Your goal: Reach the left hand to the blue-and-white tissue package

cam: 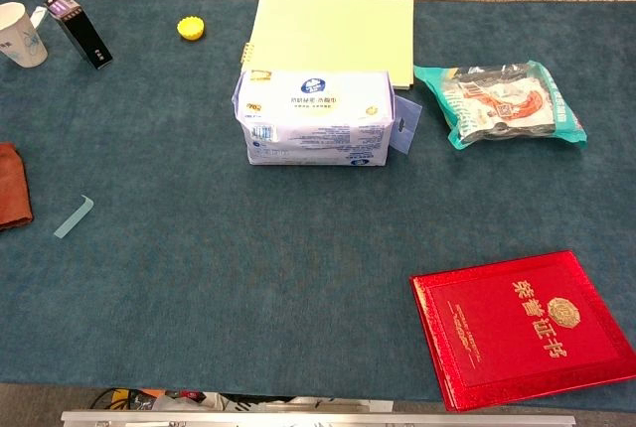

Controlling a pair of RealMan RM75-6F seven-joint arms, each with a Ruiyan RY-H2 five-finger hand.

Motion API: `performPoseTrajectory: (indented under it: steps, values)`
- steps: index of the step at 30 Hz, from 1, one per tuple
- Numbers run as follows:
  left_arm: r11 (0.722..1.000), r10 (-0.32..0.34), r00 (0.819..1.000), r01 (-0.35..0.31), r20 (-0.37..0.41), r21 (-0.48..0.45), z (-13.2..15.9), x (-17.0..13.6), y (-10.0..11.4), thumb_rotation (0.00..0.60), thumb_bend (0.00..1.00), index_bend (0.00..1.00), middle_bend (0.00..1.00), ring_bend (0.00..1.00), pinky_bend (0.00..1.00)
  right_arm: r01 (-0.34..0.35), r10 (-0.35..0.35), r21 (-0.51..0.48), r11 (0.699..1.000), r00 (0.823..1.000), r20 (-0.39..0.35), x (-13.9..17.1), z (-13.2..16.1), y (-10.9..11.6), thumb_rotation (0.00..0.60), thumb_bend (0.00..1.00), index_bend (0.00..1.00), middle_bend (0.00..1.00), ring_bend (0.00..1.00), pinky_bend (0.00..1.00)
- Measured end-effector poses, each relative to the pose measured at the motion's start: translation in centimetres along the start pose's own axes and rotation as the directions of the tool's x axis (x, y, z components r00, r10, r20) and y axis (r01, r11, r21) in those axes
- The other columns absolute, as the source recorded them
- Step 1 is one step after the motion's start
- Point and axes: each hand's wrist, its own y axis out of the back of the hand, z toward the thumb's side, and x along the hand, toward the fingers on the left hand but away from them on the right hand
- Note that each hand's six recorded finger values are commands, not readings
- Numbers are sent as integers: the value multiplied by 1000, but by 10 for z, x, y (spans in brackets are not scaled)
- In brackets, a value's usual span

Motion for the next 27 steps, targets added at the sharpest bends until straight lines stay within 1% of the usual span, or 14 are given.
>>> performPoseTrajectory:
  steps: [4, 9, 13, 15, 16, 17, 20, 24, 27]
  values:
    - [1000, -18, 1000, 17, 8, 11, 1, -2, -2, 600, 330, 279, 512, 489, 536, 2, -2, 3, 1000, 1000, -7, -2, 2, 1, 600, 363, 380, 414, 267, 312]
    - [1000, -24, 999, 24, 28, 6, 5, -2, -3, 600, 329, 279, 510, 489, 536, 17, -17, 13, 1000, 1000, -18, -6, 5, 6, 600, 363, 380, 414, 267, 312]
    - [999, -46, 994, 44, 96, 26, 14, 2, -5, 600, 329, 280, 512, 494, 535, 31, -31, 19, 999, 999, -28, -10, 7, 11, 600, 363, 380, 414, 267, 312]
    - [997, -65, 990, 60, 127, 41, 18, 5, -7, 600, 329, 288, 566, 537, 540, 34, -33, 21, 999, 999, -32, -11, 9, 12, 600, 363, 380, 414, 267, 312]
    - [996, -79, 987, 72, 143, 50, 21, 8, -9, 600, 329, 310, 628, 588, 561, 34, -33, 23, 999, 999, -34, -11, 9, 12, 600, 363, 380, 414, 267, 312]
    - [995, -90, 984, 82, 154, 55, 23, 11, -10, 600, 330, 336, 678, 633, 600, 34, -33, 23, 999, 999, -35, -11, 10, 12, 600, 363, 380, 414, 267, 312]
    - [991, -128, 974, 117, 186, 67, 31, 19, -16, 600, 329, 390, 762, 723, 735, 34, -33, 27, 999, 999, -36, -11, 10, 13, 600, 363, 380, 415, 267, 312]
    - [983, -177, 962, 161, 209, 88, 41, 26, -24, 600, 329, 417, 837, 796, 808, 36, -35, 31, 999, 999, -26, -9, 8, 14, 600, 362, 380, 414, 267, 312]
    - [978, -201, 960, 186, 193, 94, 46, 27, -31, 600, 329, 439, 883, 841, 832, 39, -39, 33, 999, 999, -17, -6, 5, 15, 600, 362, 380, 414, 267, 312]
